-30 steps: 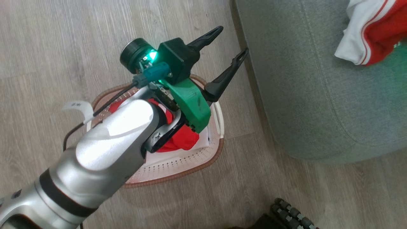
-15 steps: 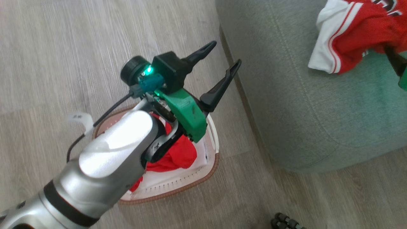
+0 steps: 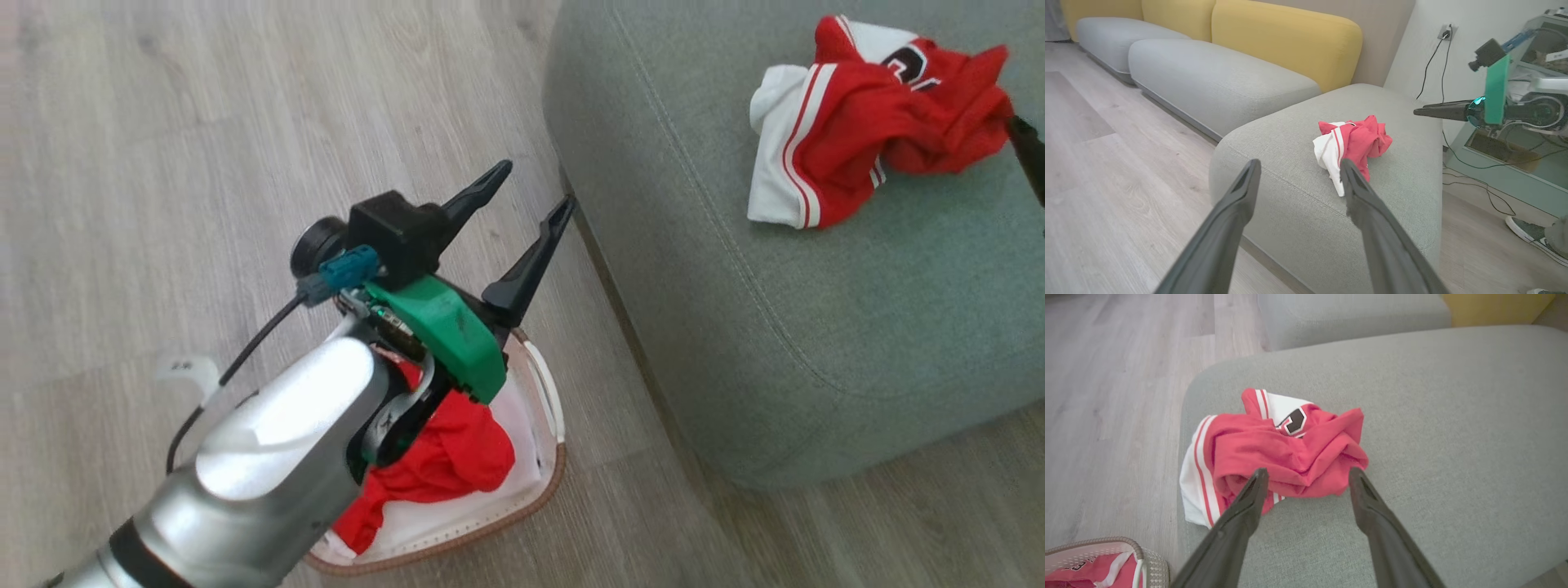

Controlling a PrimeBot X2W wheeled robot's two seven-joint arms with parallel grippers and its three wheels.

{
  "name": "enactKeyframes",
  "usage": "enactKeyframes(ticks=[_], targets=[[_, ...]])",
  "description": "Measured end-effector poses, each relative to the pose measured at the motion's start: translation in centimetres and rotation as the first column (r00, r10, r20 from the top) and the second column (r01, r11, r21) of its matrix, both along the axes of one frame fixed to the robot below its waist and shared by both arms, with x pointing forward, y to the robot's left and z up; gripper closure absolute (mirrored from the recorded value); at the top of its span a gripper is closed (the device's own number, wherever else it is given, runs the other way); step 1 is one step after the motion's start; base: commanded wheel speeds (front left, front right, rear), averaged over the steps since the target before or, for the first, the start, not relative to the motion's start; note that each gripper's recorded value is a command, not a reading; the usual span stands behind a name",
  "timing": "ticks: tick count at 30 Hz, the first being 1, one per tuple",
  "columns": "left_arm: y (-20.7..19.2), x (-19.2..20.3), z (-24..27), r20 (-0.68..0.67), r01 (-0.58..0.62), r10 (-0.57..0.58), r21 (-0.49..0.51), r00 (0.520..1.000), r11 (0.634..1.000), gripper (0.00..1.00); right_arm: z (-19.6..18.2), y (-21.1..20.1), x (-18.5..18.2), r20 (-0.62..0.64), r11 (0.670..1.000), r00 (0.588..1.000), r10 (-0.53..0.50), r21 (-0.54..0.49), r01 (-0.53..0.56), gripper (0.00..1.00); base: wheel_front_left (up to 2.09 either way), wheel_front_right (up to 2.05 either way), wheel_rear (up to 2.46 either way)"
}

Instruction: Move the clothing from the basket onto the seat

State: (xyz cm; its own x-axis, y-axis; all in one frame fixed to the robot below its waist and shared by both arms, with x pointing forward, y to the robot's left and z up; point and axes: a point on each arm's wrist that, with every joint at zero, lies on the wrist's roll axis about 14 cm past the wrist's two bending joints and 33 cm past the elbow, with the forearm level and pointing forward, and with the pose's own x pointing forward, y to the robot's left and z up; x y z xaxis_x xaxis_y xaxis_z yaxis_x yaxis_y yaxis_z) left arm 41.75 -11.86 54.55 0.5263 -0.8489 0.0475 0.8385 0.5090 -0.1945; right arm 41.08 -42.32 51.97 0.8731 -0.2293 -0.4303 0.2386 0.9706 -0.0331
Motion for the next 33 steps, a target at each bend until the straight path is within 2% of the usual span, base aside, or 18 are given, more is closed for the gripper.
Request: enactKeyframes(ticks=[6,10,16,19,25,33], targets=[[1.7,-0.4,1.4,0.024,-0.064,0.064,-0.015,0.998,0.998,0.00,3.6,0.6,0.4,0.153,0.998,0.987,0.048,-0.045,-0.042,0.00,0.00,0.00,0.00],[3.3,-0.6,1.8,0.023,-0.115,0.115,-0.023,0.993,0.993,0.00,6.0,1.2,0.8,0.261,0.995,0.962,0.085,-0.079,-0.067,0.00,0.00,0.00,0.00],[6.4,-0.5,1.8,0.028,-0.218,0.218,-0.014,0.975,0.976,0.00,7.1,3.0,0.8,0.353,0.990,0.926,0.134,-0.094,-0.108,0.00,0.00,0.00,0.00],[8.4,-0.7,1.8,0.024,-0.279,0.279,-0.016,0.960,0.960,0.00,8.0,4.5,0.9,0.421,0.986,0.892,0.165,-0.097,-0.136,0.00,0.00,0.00,0.00],[12.0,-0.9,1.7,0.036,-0.380,0.381,-0.019,0.924,0.925,0.00,8.0,8.6,0.4,0.492,0.976,0.844,0.214,-0.080,-0.201,0.00,0.00,0.00,0.00],[16.2,-2.2,1.0,0.031,-0.500,0.500,-0.012,0.865,0.866,0.00,6.1,13.2,-1.7,0.514,0.971,0.830,0.216,-0.025,-0.237,0.00,0.00,0.00,0.00]])
